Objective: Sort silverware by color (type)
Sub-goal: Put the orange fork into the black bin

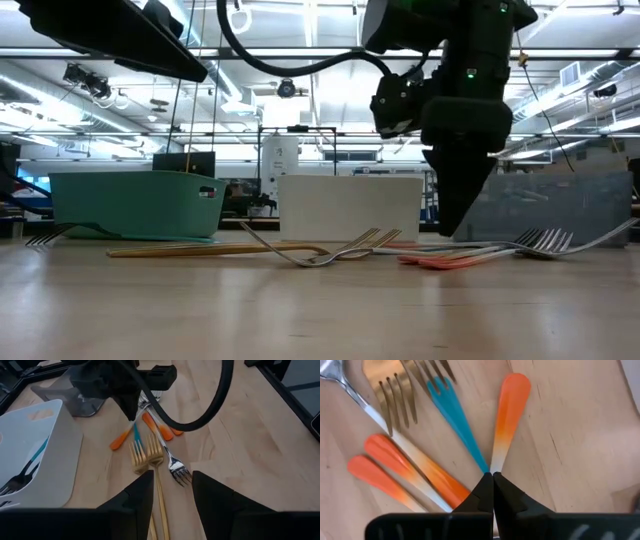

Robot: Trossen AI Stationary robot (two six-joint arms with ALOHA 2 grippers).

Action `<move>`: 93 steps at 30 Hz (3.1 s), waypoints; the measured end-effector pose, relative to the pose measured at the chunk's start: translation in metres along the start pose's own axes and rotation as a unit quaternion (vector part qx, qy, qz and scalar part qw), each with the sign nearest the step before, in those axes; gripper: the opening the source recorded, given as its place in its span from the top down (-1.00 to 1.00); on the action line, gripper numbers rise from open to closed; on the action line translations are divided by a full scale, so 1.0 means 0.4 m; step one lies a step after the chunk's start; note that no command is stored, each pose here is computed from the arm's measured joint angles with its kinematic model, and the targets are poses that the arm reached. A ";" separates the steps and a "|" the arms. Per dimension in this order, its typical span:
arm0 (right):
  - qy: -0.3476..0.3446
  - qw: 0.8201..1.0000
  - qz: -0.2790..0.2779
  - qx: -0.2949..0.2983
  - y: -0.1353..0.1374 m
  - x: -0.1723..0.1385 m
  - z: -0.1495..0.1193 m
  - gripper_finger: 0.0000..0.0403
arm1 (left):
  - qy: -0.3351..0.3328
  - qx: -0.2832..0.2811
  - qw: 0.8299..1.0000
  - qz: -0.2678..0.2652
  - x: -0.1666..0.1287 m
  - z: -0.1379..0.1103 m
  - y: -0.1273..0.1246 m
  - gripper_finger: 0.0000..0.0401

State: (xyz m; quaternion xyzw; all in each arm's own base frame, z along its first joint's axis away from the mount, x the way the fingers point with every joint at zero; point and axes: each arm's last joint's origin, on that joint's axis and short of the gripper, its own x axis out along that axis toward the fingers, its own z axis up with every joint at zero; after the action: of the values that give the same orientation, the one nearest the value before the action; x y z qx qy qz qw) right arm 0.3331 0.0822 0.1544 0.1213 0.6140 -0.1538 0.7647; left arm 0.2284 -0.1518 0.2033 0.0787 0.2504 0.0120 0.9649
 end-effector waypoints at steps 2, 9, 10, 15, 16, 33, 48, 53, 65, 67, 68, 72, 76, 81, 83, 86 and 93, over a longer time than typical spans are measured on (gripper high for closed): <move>0.000 1.000 0.000 -0.001 0.000 -0.002 0.002 0.97 | 0.000 -0.003 1.000 0.000 0.000 0.000 0.000 0.28; 0.001 1.000 0.008 0.008 0.003 -0.004 0.002 0.84 | 0.000 -0.007 1.000 0.000 0.000 0.000 0.000 0.28; 0.001 1.000 0.009 0.008 0.003 -0.004 0.002 0.79 | 0.000 -0.007 1.000 0.000 0.000 0.000 0.000 0.28; -0.050 0.999 -0.007 0.011 0.004 0.003 0.012 0.52 | -0.003 -0.013 1.000 0.000 0.000 0.002 0.000 0.28; -0.059 0.998 -0.003 0.014 0.004 0.006 0.015 0.48 | -0.003 -0.018 1.000 0.000 0.000 0.002 0.000 0.28; -0.072 0.997 0.000 0.035 -0.037 0.060 -0.005 0.45 | -0.002 -0.071 0.997 -0.006 -0.001 0.001 -0.002 0.28; -0.049 0.999 -0.001 0.007 -0.027 0.042 0.004 0.98 | 0.000 -0.072 0.997 -0.001 0.006 0.001 0.004 0.28; -0.048 0.999 0.000 -0.009 -0.014 0.014 0.021 0.98 | 0.001 -0.073 0.997 -0.001 0.006 0.001 0.004 0.28; 0.008 0.999 0.028 -0.027 -0.003 -0.001 0.007 0.79 | 0.010 -0.062 0.998 -0.004 0.001 -0.006 -0.002 0.28; 0.012 0.999 0.026 -0.033 0.006 -0.003 -0.003 0.71 | 0.010 -0.062 0.998 -0.004 0.001 -0.006 -0.002 0.28; 0.015 0.999 0.024 -0.036 0.010 -0.003 -0.008 0.67 | 0.010 -0.062 0.998 -0.004 0.001 -0.006 -0.002 0.28; 0.026 0.999 0.016 -0.038 0.020 -0.002 -0.029 0.53 | 0.010 -0.062 0.998 -0.003 0.001 -0.006 -0.001 0.28; 0.040 0.999 -0.001 -0.019 0.009 0.011 -0.045 0.42 | 0.010 -0.062 0.998 -0.003 0.002 -0.006 -0.001 0.28; 0.032 0.999 -0.004 -0.011 0.002 0.023 -0.055 0.40 | 0.010 -0.063 0.998 -0.003 0.002 -0.006 -0.001 0.28; 0.035 0.999 -0.003 -0.012 0.001 0.023 -0.056 0.42 | 0.011 -0.062 0.998 -0.003 0.002 -0.006 -0.001 0.28; 0.042 0.999 0.000 -0.012 0.000 0.023 -0.058 0.49 | 0.011 -0.062 0.998 -0.003 0.002 -0.006 -0.001 0.28; 0.044 0.999 0.001 -0.012 0.000 0.025 -0.059 0.82 | 0.012 -0.061 0.998 -0.002 0.002 -0.007 -0.001 0.28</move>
State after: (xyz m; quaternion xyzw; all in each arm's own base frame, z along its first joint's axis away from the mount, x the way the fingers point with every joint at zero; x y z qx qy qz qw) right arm 0.3137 0.0901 0.1397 0.1191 0.6490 -0.1400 0.7382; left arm 0.2278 -0.1516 0.2006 0.0190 0.2606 0.0260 0.9649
